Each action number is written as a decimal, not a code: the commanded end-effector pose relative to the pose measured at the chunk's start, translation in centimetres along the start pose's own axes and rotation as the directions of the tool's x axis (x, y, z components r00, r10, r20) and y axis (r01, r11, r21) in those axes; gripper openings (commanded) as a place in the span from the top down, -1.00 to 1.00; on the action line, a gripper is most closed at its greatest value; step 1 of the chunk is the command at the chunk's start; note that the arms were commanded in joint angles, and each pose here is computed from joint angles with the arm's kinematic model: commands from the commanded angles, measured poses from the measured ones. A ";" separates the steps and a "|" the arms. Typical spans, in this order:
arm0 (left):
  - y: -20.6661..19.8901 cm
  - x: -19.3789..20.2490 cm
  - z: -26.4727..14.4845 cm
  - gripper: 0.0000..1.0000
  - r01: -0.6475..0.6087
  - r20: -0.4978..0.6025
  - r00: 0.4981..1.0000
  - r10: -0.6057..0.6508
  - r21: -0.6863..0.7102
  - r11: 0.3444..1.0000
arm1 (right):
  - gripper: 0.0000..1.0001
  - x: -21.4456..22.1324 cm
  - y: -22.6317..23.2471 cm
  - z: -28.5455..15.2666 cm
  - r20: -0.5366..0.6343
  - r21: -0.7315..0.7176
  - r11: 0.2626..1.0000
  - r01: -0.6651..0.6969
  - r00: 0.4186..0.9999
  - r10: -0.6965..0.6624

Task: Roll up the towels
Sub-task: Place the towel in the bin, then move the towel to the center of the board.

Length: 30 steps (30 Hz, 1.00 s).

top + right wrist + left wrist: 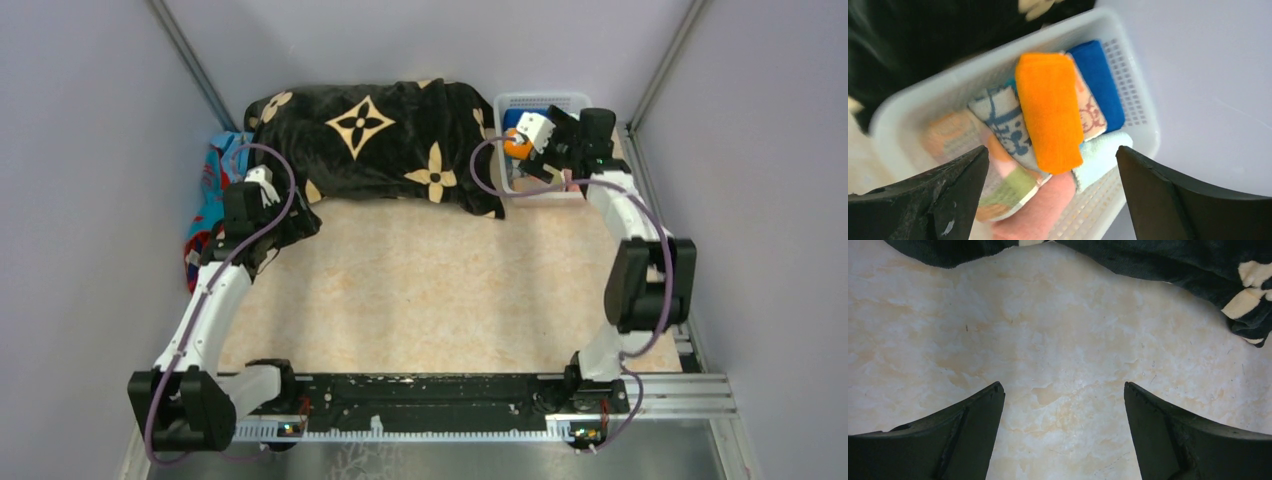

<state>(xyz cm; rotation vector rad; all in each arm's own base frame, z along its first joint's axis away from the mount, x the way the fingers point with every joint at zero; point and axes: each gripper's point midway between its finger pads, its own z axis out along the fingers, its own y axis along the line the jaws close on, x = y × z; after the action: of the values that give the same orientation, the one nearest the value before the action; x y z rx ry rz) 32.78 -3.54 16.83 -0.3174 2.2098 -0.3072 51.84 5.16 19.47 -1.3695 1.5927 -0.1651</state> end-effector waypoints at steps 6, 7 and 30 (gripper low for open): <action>-1.1 -1.6 -1.2 -0.89 0.045 0.093 0.995 -0.046 0.013 0.999 | -0.98 -14.3 -3.6 -14.2 0.581 0.242 0.775 -0.583 0.727 0.365; -1.1 -1.5 -1.0 -0.90 0.065 0.089 0.994 -0.066 0.009 0.998 | -0.98 -14.3 -3.0 -14.6 0.591 0.210 0.746 -0.632 0.690 0.417; 21.4 -8.3 2.6 -0.81 0.547 0.428 0.832 -0.354 -0.518 0.658 | -0.92 -15.0 7.9 -15.3 0.608 -0.158 0.516 -0.842 0.328 0.722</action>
<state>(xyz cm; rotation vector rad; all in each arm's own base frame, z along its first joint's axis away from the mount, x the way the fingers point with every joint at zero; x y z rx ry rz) 35.78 15.54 14.01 -1.1524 1.9749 0.1348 34.61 11.52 26.47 -0.2001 1.5730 0.6163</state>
